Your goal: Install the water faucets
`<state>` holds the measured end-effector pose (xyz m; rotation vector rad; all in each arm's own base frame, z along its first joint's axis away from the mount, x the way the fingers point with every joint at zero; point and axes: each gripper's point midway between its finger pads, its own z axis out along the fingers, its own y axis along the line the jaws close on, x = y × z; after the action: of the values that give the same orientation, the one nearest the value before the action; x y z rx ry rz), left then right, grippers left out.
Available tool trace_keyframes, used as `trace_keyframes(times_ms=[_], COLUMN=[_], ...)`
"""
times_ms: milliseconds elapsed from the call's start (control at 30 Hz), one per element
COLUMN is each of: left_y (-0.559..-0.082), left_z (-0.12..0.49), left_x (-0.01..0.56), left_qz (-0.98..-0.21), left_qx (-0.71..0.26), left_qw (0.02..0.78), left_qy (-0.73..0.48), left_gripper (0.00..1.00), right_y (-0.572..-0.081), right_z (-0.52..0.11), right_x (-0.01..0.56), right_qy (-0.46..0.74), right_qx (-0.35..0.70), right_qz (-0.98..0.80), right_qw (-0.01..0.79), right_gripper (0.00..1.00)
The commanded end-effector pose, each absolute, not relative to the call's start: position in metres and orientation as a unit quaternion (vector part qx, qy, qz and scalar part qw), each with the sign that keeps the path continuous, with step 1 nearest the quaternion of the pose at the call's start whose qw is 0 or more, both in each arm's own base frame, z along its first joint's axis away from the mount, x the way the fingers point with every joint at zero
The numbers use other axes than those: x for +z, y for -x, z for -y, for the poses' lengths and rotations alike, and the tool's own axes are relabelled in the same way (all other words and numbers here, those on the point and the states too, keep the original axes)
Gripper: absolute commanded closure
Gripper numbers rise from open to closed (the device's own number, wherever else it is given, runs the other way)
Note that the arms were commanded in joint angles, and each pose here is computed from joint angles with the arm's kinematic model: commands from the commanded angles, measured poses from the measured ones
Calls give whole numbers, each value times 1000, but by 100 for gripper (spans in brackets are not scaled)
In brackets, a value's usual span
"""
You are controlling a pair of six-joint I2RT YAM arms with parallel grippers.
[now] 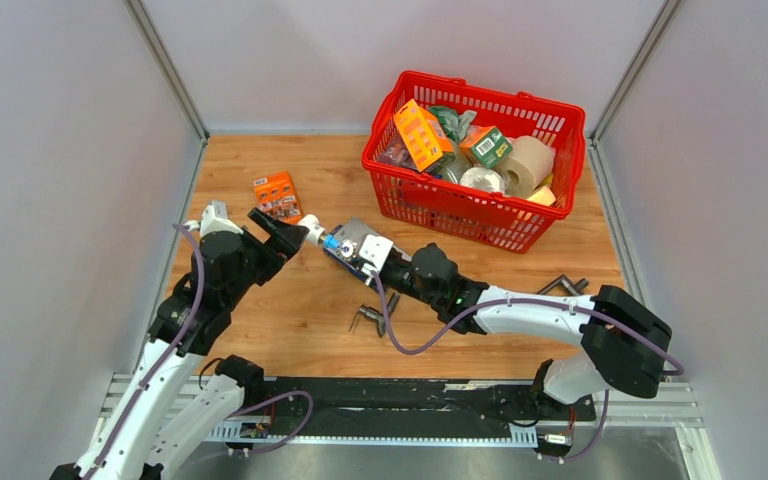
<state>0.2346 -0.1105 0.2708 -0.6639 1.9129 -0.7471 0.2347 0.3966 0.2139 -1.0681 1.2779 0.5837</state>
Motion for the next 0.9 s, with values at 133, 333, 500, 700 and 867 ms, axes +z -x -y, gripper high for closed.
trace_keyframes(times_ms=[133,333,500,700,867], left_y=[-248,-259,-267,-275,-280], left_z=[116,131,138,138,138], left_x=[288,290,279,267,265], left_qz=[-692,-662,-658,-655,-648], left_qx=[-420,-477,-489,-485,-488], left_qw=[466,440,417,408,406], left_qy=[357,375,393,412,422], left_gripper=[0,0,4,10,16], right_y=[-232,-231,-231,-230,-229], right_z=[-395,-396,-396,-396,-396], right_x=[270,271,271,272,271], right_qy=[432,436,440,446,451], right_qx=[280,281,277,275,272], right_qz=[-502,-497,-494,-488,-484], right_qw=[695,696,697,699,699], right_gripper=[100,100,100,100,100])
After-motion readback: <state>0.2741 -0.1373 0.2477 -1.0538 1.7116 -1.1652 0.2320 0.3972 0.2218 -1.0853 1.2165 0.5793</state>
